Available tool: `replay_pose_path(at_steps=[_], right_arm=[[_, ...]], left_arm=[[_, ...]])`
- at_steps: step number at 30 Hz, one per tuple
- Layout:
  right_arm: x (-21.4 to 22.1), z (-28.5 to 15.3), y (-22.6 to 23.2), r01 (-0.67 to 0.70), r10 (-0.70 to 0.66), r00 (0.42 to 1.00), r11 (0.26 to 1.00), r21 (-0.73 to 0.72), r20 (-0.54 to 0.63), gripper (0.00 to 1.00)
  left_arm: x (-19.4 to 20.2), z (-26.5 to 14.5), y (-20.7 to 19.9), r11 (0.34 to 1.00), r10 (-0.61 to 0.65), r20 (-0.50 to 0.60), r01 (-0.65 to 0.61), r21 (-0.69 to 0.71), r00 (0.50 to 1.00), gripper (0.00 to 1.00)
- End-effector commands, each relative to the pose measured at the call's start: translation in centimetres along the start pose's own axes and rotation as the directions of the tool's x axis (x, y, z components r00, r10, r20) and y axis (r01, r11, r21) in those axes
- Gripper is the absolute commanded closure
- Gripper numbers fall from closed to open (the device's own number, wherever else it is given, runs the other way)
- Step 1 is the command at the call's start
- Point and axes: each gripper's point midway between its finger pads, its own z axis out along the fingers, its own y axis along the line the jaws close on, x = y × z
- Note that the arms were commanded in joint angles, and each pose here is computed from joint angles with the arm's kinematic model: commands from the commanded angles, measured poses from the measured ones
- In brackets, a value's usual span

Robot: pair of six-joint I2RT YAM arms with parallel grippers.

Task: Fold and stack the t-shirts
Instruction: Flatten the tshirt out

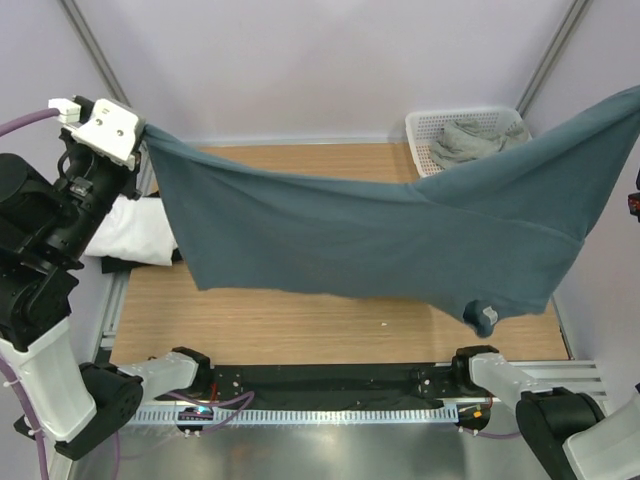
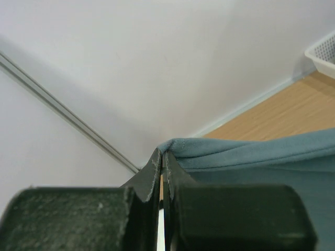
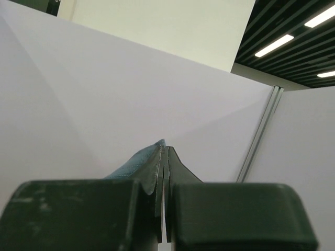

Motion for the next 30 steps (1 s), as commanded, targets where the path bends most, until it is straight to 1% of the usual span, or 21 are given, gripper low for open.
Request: replay_pose_path(at_steps=[1,4,6,7,9,10,12,13,16,17,18,19,21,22,23,25,26,27,28,29,30], right_arm=[[0.8,3.4,-0.2,-0.028,0.028,0.999,1.000,0.007,0.031,0.99],[2.6,5.6,-0.1,-0.032,0.032,0.999,0.999,0.002,0.018,0.99],[6.1,7.1,0.6,-0.039,0.039,0.998,0.999,-0.017,-0.044,0.99],[7.5,7.7,1.0,-0.042,0.041,0.997,0.999,-0.024,-0.066,0.99],[12.4,9.4,2.1,-0.058,0.052,0.990,0.997,-0.045,-0.131,0.99],[13.8,10.1,2.5,-0.057,0.049,0.989,0.997,-0.054,-0.138,0.99],[20.5,11.7,4.3,-0.078,0.050,0.967,0.992,-0.103,-0.251,0.99],[22.5,12.3,5.0,-0.086,0.050,0.960,0.989,-0.120,-0.275,0.99],[32.2,14.1,8.0,-0.138,0.054,0.912,0.974,-0.182,-0.406,0.99],[34.8,14.3,8.7,-0.156,0.061,0.897,0.970,-0.185,-0.437,0.99],[36.7,14.7,9.2,-0.165,0.062,0.888,0.968,-0.190,-0.455,0.99],[40.9,15.8,10.2,-0.184,0.064,0.866,0.963,-0.198,-0.495,0.99],[45.2,16.8,11.5,-0.213,0.072,0.839,0.955,-0.205,-0.539,0.99],[48.9,17.7,12.2,-0.221,0.067,0.817,0.954,-0.204,-0.573,0.99],[51.2,18.1,12.6,-0.229,0.071,0.801,0.954,-0.194,-0.594,0.99],[55.9,19.6,13.3,-0.227,0.070,0.784,0.957,-0.180,-0.617,0.99],[56.6,20.3,13.2,-0.219,0.069,0.789,0.960,-0.174,-0.611,0.99],[54.9,22.2,12.3,-0.195,0.068,0.824,0.966,-0.168,-0.563,0.99],[58.0,22.1,13.1,-0.198,0.066,0.807,0.967,-0.163,-0.587,0.99],[57.9,22.7,12.9,-0.181,0.056,0.819,0.970,-0.164,-0.572,0.99],[57.5,23.3,12.9,-0.165,0.047,0.833,0.972,-0.166,-0.551,0.99]], left_arm=[[-2.0,1.1,1.6,0.997,0.041,0.067,-0.037,-0.061,0.997,1.00],[-1.6,2.7,1.8,0.995,0.069,0.051,-0.065,-0.079,0.996,1.00],[0.2,4.1,1.0,0.995,0.078,-0.001,-0.077,-0.067,0.997,1.00],[3.0,5.7,-0.4,0.996,0.078,-0.082,-0.081,-0.030,0.994,1.00],[6.0,6.8,-1.9,0.999,0.050,-0.154,-0.051,-0.004,0.987,1.00],[9.8,8.2,-4.2,0.998,0.051,-0.245,-0.040,0.051,0.968,1.00],[12.6,9.4,-6.3,0.997,0.018,-0.297,0.007,0.081,0.955,1.00],[15.7,10.3,-8.1,0.993,0.022,-0.363,0.023,0.118,0.931,1.00],[21.3,12.8,-11.2,0.982,0.034,-0.467,0.057,0.179,0.884,1.00],[22.0,14.1,-11.6,0.980,0.026,-0.456,0.066,0.185,0.890,1.00],[23.0,15.1,-11.7,0.980,0.026,-0.462,0.068,0.186,0.887,1.00],[25.6,16.7,-11.9,0.979,0.025,-0.502,0.080,0.187,0.864,1.00],[27.6,19.4,-10.7,0.984,-0.008,-0.506,0.097,0.150,0.863,1.00],[30.8,21.6,-11.6,0.980,-0.012,-0.556,0.119,0.157,0.831,1.00],[30.5,23.2,-10.4,0.984,-0.030,-0.544,0.122,0.133,0.839,1.00],[34.8,25.7,-10.5,0.981,-0.046,-0.614,0.152,0.121,0.788,1.00],[33.8,27.4,-9.2,0.984,-0.063,-0.588,0.147,0.096,0.807,1.00],[34.2,28.2,-8.7,0.985,-0.075,-0.590,0.152,0.082,0.804,1.00],[33.9,29.1,-8.2,0.986,-0.079,-0.580,0.149,0.075,0.811,1.00],[34.7,30.1,-8.6,0.985,-0.077,-0.587,0.152,0.080,0.806,1.00],[32.5,31.3,-7.2,0.988,-0.090,-0.539,0.142,0.056,0.837,1.00]])
